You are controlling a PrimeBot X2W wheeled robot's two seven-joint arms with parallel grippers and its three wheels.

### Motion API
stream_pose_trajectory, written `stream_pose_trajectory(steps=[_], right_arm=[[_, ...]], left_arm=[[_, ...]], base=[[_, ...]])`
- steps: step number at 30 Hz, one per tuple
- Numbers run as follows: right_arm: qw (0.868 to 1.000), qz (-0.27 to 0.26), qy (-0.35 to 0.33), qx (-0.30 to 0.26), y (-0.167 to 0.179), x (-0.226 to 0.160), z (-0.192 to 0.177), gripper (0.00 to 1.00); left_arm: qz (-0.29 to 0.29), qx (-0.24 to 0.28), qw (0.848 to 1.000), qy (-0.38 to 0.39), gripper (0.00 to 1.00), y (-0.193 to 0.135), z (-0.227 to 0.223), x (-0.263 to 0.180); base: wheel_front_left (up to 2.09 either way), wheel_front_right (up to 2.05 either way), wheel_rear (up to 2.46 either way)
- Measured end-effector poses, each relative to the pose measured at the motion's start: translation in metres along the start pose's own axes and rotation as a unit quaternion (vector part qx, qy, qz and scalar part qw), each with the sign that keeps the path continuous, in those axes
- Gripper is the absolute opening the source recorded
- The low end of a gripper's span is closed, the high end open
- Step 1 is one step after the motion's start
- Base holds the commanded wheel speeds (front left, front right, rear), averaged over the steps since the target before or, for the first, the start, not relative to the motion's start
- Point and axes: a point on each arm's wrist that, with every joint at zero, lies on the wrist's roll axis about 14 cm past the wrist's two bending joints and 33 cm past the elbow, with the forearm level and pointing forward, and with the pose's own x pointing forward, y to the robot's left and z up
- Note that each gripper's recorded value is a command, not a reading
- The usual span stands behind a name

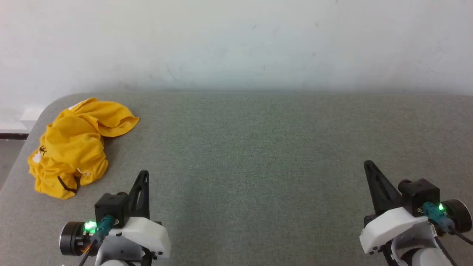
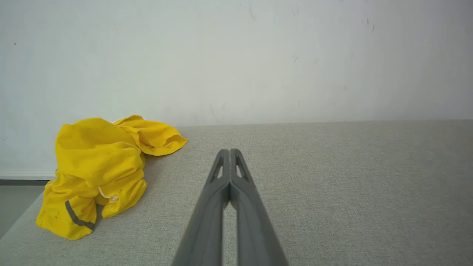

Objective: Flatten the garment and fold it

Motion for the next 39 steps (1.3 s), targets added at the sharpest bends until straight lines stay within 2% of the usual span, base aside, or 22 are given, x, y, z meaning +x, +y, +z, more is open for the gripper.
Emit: stream_pose_trajectory(steps=[37, 38, 39], right_arm=[[1.000, 0.000, 0.000, 0.000, 0.0000, 0.0000, 0.0000, 0.00], [1.000, 0.000, 0.000, 0.000, 0.0000, 0.0000, -0.0001, 1.00], [1.000, 0.000, 0.001, 0.000, -0.0001, -0.0001, -0.0005, 1.00]], left_arm=[[0.000, 0.000, 1.000, 0.000, 0.00, 0.0000, 0.0000, 0.0000], [0.000, 0.000, 1.000, 0.000, 1.00, 0.0000, -0.0001, 0.0000], [0.000, 0.000, 1.000, 0.000, 1.00, -0.0001, -0.0001, -0.0001]], base=[[0.00, 0.00, 0.00], [0.00, 0.00, 0.00], [0.00, 0.00, 0.00]])
